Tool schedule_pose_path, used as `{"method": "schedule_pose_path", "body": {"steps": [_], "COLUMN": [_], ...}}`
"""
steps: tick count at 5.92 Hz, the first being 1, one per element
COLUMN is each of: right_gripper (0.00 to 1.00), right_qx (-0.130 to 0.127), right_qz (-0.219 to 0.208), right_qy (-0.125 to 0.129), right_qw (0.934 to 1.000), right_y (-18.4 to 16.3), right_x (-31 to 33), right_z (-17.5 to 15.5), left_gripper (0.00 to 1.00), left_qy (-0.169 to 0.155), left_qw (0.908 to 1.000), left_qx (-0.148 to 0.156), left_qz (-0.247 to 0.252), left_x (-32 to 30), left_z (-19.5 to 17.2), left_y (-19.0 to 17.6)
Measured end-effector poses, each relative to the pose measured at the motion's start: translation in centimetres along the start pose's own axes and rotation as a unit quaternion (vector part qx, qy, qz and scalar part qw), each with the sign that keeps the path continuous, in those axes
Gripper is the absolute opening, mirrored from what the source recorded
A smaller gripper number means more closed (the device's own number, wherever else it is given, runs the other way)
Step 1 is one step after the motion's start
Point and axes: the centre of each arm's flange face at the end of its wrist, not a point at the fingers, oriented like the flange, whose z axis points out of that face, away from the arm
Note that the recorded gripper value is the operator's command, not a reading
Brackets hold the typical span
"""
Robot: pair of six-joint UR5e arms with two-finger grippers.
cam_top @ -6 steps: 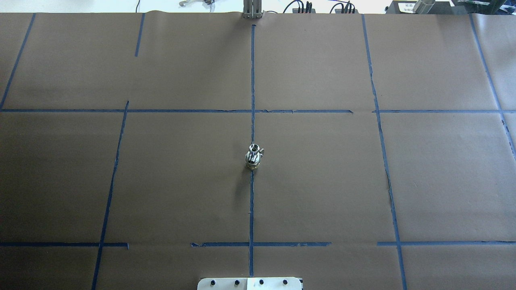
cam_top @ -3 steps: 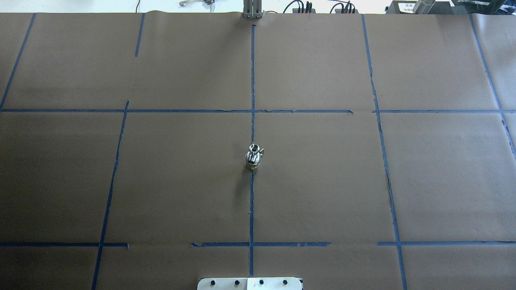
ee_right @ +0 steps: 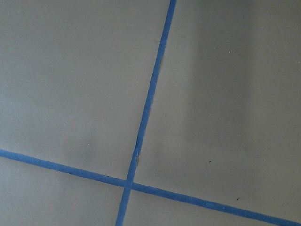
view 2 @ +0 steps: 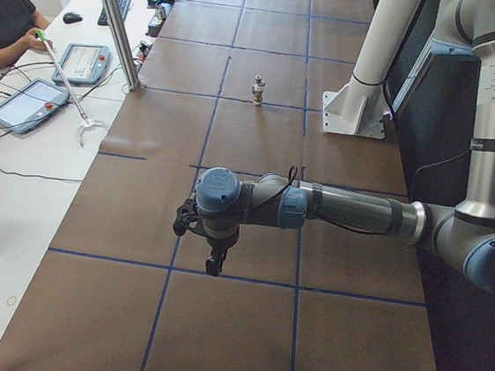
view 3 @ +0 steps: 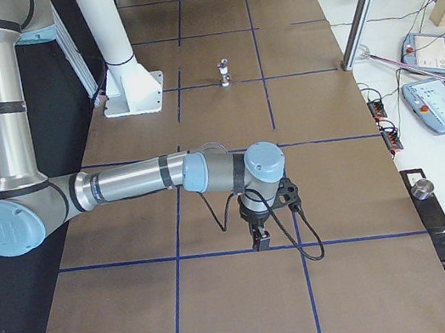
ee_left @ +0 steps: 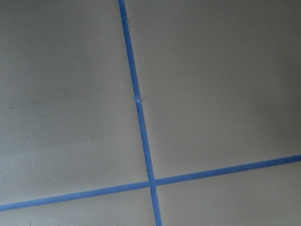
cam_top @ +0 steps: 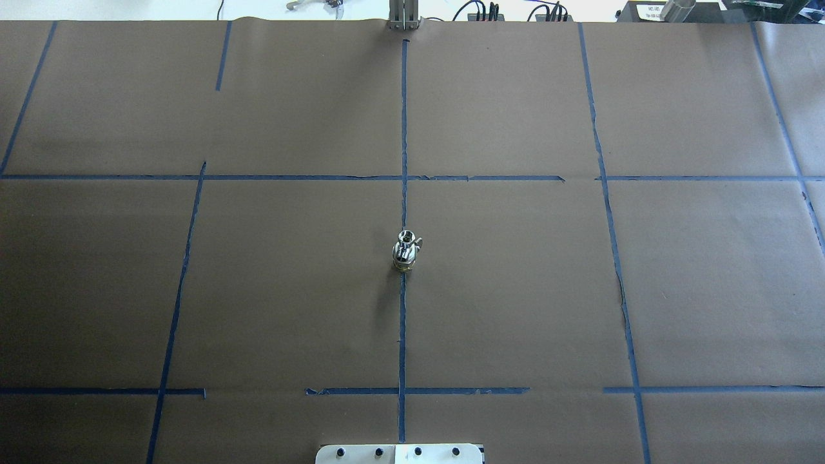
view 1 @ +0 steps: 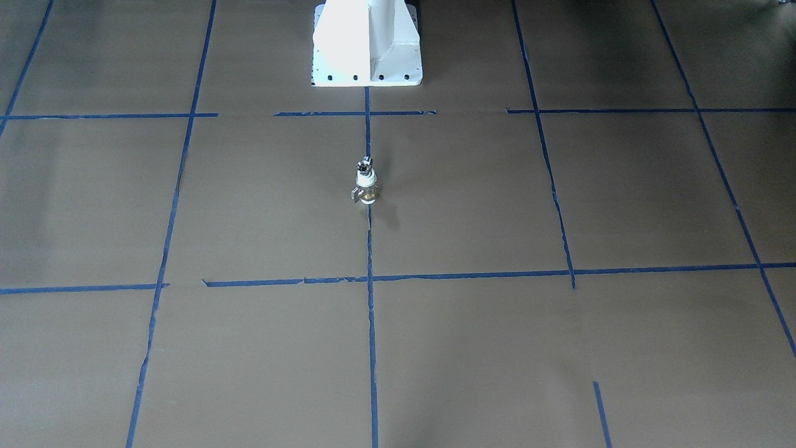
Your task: Assemble PPR valve and pipe with both arms
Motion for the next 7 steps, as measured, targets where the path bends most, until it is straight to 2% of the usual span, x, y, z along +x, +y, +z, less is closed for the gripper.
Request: {"method": "schedule_pose_path", "body": {"steps": [2,4,7], "right_gripper": [1.0,1.0,1.0], "right_qx": [-0.005,0.001,0.001], "right_qz": [0.003,0.001,-0.005], "right_qy": [-0.006,-0.004,-0.005], "right_qw": [1.0,1.0,1.0], "right_y": [-0.1,-1.8,-2.1], "right_x": [0.4,0.4,0.5], "right_z": [0.7,0.1,0.1], "left_gripper": [1.0,1.0,1.0], "left_qy": [-0.007,-0.015,-0.016], "left_qw": [1.0,0.9997,0.9989], "left_qx": [0.003,-0.005,-0.02], "left_qz": [-0.003,-0.02,-0.039], "left_x": [0.9,1.0,-0.2], "left_z": [-0.5,0.1,1.5], "left_y": [-0.6,-0.3,0.7]}}
